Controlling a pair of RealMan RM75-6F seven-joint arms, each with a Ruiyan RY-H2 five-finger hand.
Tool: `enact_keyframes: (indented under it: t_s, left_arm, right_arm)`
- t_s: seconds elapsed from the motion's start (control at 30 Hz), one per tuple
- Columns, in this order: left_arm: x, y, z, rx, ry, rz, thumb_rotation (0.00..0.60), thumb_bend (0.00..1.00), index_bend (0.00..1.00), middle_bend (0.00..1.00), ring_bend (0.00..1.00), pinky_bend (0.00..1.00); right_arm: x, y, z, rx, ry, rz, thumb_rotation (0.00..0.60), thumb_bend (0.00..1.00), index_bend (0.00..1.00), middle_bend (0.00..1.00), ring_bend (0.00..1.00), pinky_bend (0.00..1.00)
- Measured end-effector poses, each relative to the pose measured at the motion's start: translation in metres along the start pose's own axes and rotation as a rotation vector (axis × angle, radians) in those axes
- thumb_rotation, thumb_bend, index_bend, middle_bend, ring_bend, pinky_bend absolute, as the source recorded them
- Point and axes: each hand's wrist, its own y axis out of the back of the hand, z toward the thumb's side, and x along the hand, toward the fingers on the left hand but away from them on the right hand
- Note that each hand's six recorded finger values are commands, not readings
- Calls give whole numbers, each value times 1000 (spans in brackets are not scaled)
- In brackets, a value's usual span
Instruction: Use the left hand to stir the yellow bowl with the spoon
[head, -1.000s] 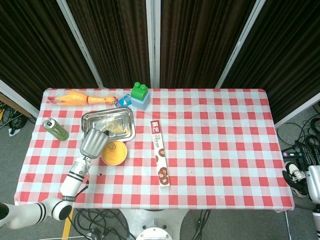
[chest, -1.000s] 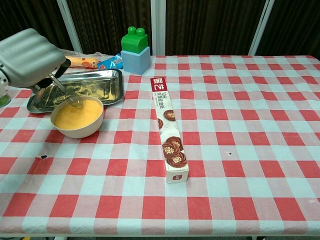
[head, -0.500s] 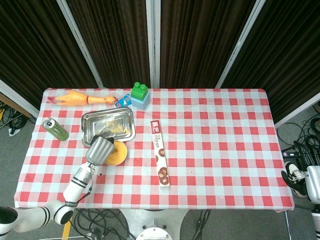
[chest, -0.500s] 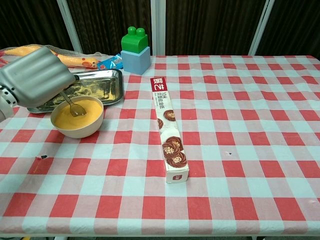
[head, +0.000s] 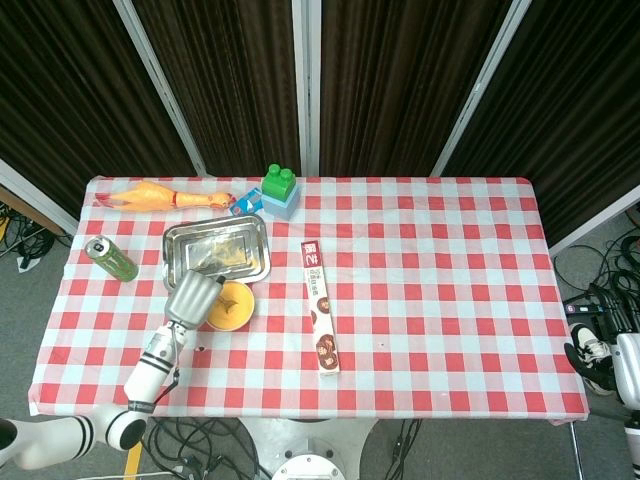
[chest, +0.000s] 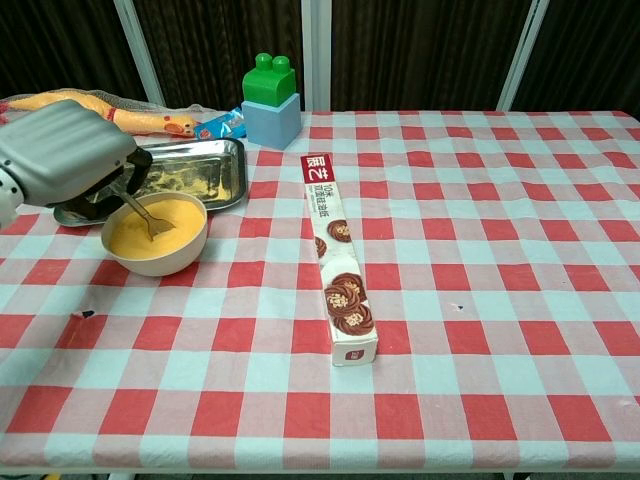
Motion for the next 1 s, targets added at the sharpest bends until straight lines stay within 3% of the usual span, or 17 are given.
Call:
enact_keyframes:
  t_s: [0.17,0.37,0.53,0.8,0.9,1.0]
  left_arm:
    - [-3,5,-21,-137,34,-11,600,418,709,911,889,1000]
    - [-8,15,-34,-157,43,0,600,419,709,910,889,1000]
    - [-7,17,-34,-60,32,15,600,418,709,909,889,1000]
    - [0,6,-18,295,-11,70,600,419,708,908,889,1000]
    - [-1,2,-5,318,-42,77,600,419,709,908,889,1000]
    - [-2,-1,-1,266,-52,58,600,420,710,908,889,1000]
  right_arm:
    - [0,1,0,0,1,-4,600,240,0,114,0,0]
    - [0,1,1,1,3,-4,600,240,0,114,0,0]
    - [1,0,1,0,2,-3,600,240,0,114,0,0]
    - [1,1,0,2,-2,-3,600,239,0,114,0,0]
    - [2,1,-1,2,-4,-2,600,240,0,114,0,0]
    - [2,0,-1,1,-6,0,600,240,0,114,0,0]
